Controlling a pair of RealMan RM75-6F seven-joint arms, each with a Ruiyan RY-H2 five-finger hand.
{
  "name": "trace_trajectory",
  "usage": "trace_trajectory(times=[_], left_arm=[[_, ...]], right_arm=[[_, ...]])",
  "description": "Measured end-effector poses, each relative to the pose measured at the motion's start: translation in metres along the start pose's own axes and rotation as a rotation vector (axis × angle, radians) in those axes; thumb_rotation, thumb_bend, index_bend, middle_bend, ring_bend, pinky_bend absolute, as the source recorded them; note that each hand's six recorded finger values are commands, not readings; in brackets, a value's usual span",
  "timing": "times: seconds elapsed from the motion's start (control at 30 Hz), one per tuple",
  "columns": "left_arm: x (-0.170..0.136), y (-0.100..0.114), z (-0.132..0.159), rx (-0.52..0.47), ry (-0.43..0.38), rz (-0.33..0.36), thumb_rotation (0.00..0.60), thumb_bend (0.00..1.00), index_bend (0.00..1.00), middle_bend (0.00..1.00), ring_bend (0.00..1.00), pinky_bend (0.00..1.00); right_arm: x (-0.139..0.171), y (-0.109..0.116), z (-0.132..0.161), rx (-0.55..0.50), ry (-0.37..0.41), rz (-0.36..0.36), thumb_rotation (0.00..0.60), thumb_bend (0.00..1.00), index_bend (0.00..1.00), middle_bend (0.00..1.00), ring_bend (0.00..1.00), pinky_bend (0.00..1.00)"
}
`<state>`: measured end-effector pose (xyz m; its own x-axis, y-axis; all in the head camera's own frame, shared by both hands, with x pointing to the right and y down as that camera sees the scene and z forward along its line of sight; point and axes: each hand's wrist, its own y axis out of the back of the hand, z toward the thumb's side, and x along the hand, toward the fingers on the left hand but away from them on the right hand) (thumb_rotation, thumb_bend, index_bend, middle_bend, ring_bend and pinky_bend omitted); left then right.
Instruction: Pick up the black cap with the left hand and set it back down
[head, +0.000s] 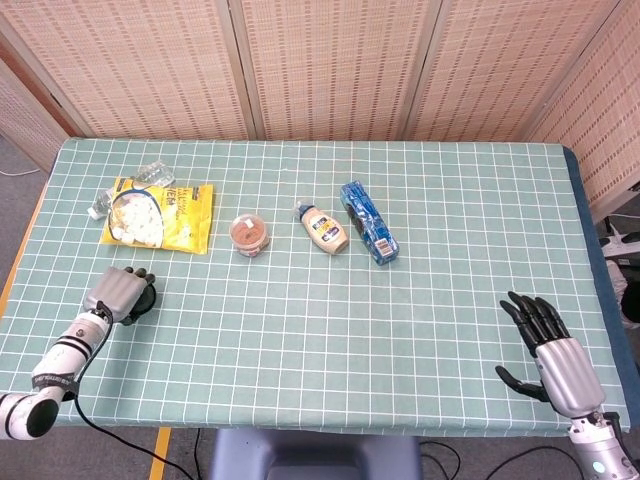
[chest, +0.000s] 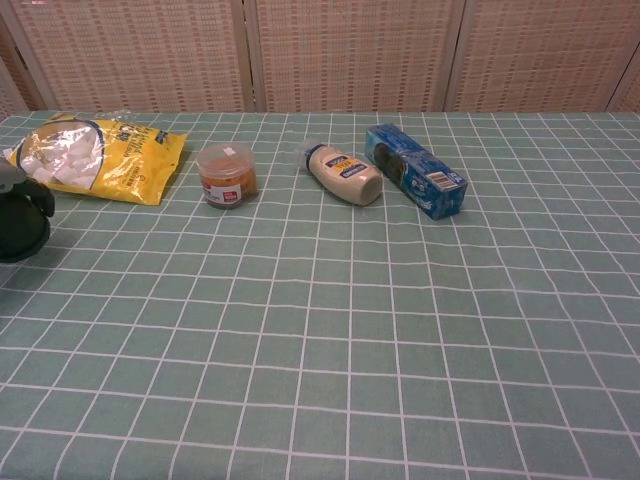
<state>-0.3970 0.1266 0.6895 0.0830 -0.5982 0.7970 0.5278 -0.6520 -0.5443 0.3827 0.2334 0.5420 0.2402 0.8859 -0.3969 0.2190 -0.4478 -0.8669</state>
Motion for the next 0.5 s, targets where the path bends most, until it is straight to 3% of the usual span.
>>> trace_trajectory(times=[0.13,0.27,0.5], left_arm=[[-0.004,0.002,-0.010,0.181,0.171,-0.017,0.600,0.50,0.71,0.81,0.72,0.80],[-0.016,0.001,-0.014,0.283,0.308,-0.055,0.600,0.47,0.71,0.81,0.72,0.80],[-0.022,0.004,0.005,0.252,0.296,-0.045,0.600,0.43,0.72,0.81,0.72,0.80]], right_arm=[[0.000,0.000,0.001,0.001,0.002,0.002,0.600,0.16,0.00,0.00,0.00,0.00],[0.001,0.000,0.001,0.003,0.004,0.003,0.600,0.16,0.00,0.00,0.00,0.00],[0.002,-0.001,0.001,0.008,0.006,0.003,0.600,0.16,0.00,0.00,0.00,0.00]])
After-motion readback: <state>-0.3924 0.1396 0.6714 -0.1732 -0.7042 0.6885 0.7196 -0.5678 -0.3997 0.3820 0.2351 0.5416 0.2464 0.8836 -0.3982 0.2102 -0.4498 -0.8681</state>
